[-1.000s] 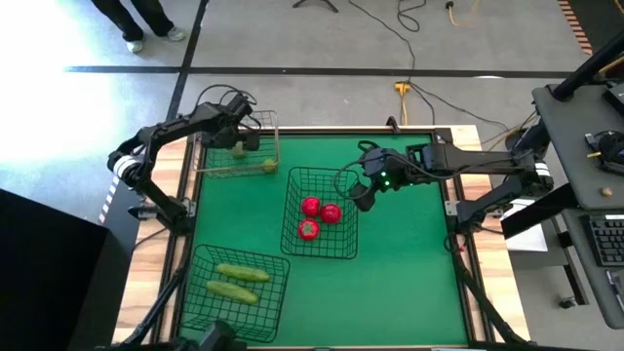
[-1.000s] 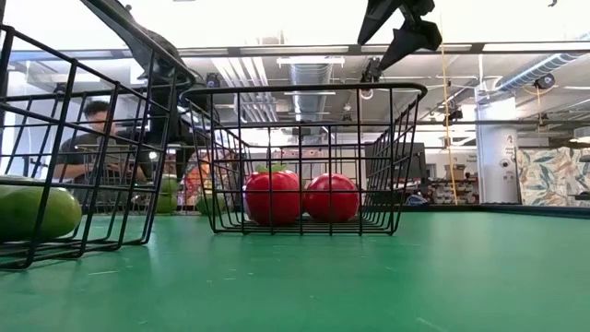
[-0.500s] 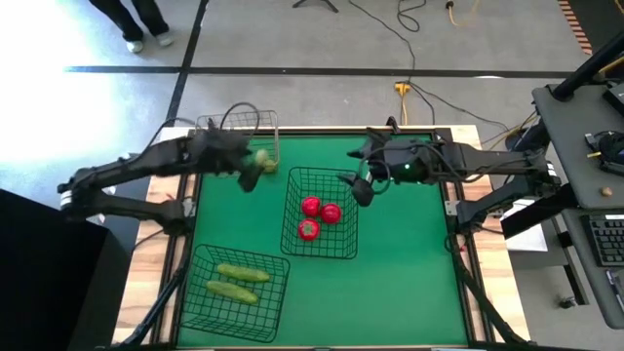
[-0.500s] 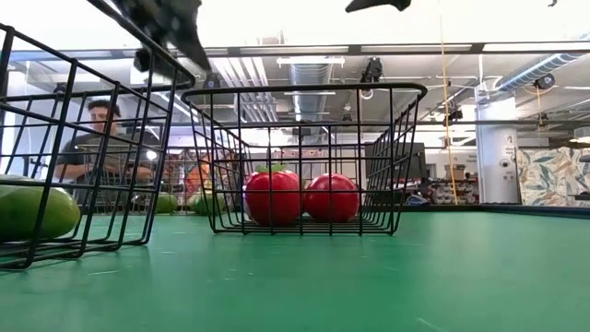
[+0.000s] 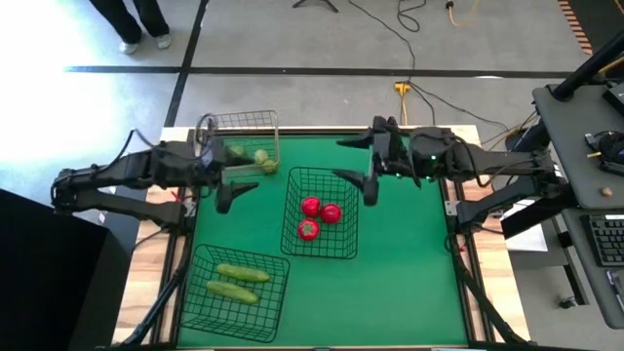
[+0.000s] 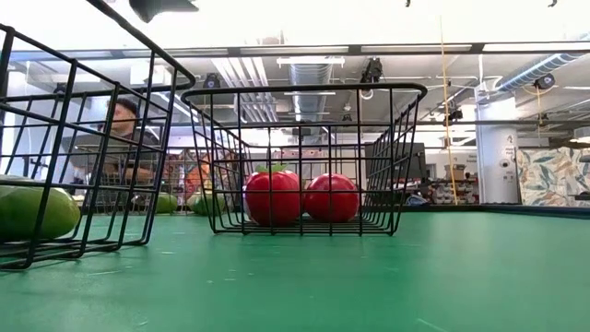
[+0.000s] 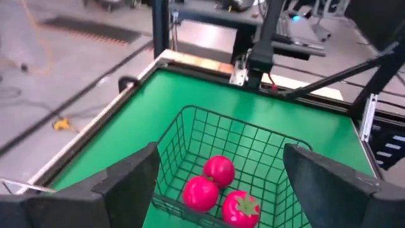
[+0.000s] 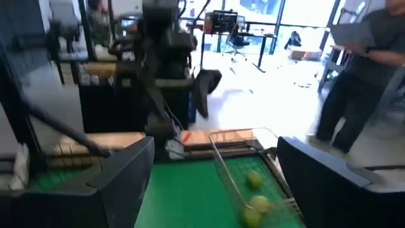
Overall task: Sort produce into baskets
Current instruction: Return to Home Position
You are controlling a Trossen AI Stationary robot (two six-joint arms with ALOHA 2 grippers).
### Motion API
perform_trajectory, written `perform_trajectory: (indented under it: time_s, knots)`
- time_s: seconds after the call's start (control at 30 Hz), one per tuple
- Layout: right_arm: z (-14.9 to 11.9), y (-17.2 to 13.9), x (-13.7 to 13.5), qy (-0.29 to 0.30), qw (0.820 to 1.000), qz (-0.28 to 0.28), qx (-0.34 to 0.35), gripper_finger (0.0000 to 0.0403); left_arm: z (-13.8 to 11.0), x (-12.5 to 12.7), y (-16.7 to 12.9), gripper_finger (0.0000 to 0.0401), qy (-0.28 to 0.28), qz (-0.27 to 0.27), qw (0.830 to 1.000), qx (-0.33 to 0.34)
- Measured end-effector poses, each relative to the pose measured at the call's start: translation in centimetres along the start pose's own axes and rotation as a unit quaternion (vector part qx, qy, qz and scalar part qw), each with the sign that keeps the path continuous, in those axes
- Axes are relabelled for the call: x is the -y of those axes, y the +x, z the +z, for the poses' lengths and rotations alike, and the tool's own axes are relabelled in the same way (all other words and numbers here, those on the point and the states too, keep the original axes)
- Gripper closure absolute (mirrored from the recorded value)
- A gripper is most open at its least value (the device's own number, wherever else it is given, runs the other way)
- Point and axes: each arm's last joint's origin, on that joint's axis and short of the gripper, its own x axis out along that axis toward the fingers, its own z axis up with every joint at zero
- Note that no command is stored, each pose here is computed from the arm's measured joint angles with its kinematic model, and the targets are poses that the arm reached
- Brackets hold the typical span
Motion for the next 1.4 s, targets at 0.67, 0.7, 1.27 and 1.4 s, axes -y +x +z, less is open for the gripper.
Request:
perform_trajectory:
  time_s: [0.67, 0.7, 1.27, 1.4]
  knots:
    - [-7.3, -5.8, 1.9, 0.304, 0.945, -0.119, 0.022, 0.0078, -11.8, -1.6, -1.4, 0.0083, -0.049, -0.034, 0.998, -0.012]
    - [-7.1, -5.8, 1.9, 0.293, 0.949, -0.118, 0.023, 0.0078, -12.1, -1.6, -1.2, 0.0083, -0.032, -0.040, 0.999, 0.005]
    - [-15.5, -9.1, 1.2, 0.132, 0.991, 0.002, -0.023, 0.0078, -16.1, -1.8, 0.9, 0.0083, 0.061, -0.104, 0.978, 0.171]
    - [-17.8, -10.7, 1.6, 0.215, 0.976, -0.007, -0.031, 0.0078, -17.0, -2.0, 0.9, 0.0083, 0.064, -0.100, 0.978, 0.172]
